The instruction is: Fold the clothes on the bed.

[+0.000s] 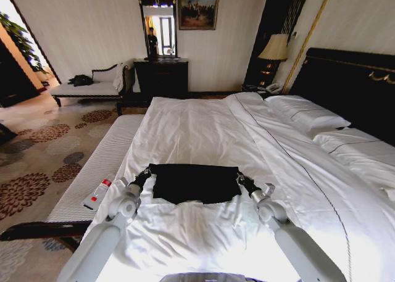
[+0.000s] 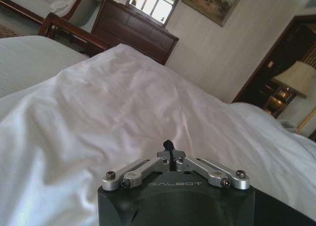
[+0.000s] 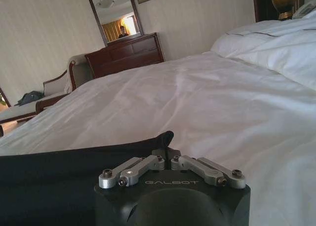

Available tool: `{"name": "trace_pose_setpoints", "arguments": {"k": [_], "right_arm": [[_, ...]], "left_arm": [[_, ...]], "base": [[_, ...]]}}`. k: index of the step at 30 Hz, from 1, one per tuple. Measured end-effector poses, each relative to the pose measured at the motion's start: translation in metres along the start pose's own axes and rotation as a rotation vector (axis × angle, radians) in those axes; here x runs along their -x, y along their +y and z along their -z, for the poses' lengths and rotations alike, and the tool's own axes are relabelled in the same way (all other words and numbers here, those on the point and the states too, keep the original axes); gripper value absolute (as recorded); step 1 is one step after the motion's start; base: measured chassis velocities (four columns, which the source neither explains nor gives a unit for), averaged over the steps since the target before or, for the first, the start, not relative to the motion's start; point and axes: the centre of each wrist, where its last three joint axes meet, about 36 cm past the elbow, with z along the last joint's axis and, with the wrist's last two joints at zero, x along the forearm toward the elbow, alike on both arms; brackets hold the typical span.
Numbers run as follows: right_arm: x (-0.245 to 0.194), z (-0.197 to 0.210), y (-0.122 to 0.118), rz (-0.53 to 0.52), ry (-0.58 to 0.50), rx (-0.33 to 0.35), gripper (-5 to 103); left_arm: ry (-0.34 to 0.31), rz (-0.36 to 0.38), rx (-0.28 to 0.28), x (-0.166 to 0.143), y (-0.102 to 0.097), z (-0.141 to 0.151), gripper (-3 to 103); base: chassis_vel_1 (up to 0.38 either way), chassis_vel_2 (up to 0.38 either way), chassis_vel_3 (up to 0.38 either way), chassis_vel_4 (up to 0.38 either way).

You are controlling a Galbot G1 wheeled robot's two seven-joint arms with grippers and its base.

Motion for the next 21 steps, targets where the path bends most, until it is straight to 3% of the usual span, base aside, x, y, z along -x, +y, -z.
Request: {"name": "trace_pose_setpoints", "arguments": {"k": [19, 21], "right_arm": [[-0.023, -0.027, -0.004, -0.006, 0.046, -0.017, -2], [-0.028, -0.027, -0.002, 0.004, 0.047, -0.020, 7]], "left_arm": [[0.061, 0.016, 0.061, -0.019, 0.009, -0.024, 0], [0.070, 0.015, 0.084, -0.025, 0.009, -0.025, -2]], "base": [[0.000, 0.000, 0.000, 0.000], [0.000, 0.000, 0.000, 0.000]]}}
